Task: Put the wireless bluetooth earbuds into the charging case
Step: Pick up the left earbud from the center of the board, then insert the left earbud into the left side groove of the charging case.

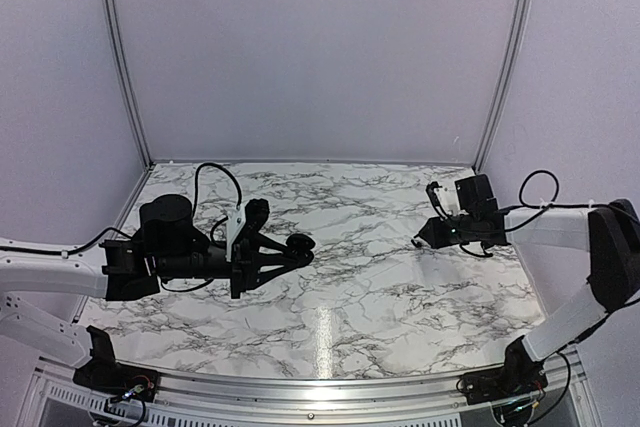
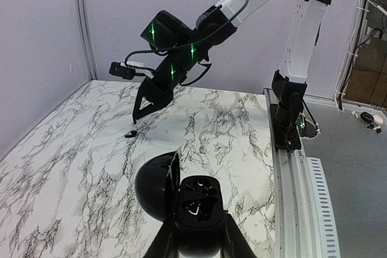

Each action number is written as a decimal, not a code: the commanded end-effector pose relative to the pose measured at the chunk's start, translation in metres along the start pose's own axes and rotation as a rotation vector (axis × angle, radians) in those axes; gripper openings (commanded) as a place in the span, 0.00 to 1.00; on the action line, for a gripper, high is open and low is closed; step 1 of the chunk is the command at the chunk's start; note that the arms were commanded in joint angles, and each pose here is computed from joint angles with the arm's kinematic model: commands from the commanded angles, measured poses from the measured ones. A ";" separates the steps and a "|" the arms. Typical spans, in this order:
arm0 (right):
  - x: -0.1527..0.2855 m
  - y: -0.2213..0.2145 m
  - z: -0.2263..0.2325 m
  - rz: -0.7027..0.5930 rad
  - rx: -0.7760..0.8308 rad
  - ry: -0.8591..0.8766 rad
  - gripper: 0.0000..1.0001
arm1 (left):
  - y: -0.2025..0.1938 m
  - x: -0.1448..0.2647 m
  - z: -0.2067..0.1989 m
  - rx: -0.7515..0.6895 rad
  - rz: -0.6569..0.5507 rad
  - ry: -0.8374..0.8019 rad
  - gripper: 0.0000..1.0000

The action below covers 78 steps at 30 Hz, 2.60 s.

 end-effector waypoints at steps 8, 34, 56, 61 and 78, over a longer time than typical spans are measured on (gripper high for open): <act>0.122 0.049 0.129 -0.371 0.339 0.300 0.10 | 0.013 0.007 -0.011 -0.046 -0.076 -0.082 0.03; 0.272 0.017 0.300 -0.709 0.956 0.544 0.09 | 0.024 0.014 -0.027 -0.212 -0.127 -0.169 0.02; 0.248 0.012 0.323 -0.702 0.958 0.285 0.08 | 0.043 0.000 0.006 -0.103 -0.138 0.020 0.00; 0.247 0.022 0.324 -0.746 0.921 0.222 0.08 | 0.053 -0.002 0.009 -0.058 -0.157 0.028 0.00; 0.240 0.035 0.329 -0.789 0.902 0.104 0.08 | 0.064 -0.013 0.019 0.068 -0.167 0.053 0.01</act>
Point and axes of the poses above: each gripper's point midway between its finger pads, its own x axis back along the fingers, its own z axis along the line the jaws close on, y = z × x, the point moved 3 cm from there along x, back along the fingers, and after that the axes turned 3 degrees about -x, right-handed, at the moved point
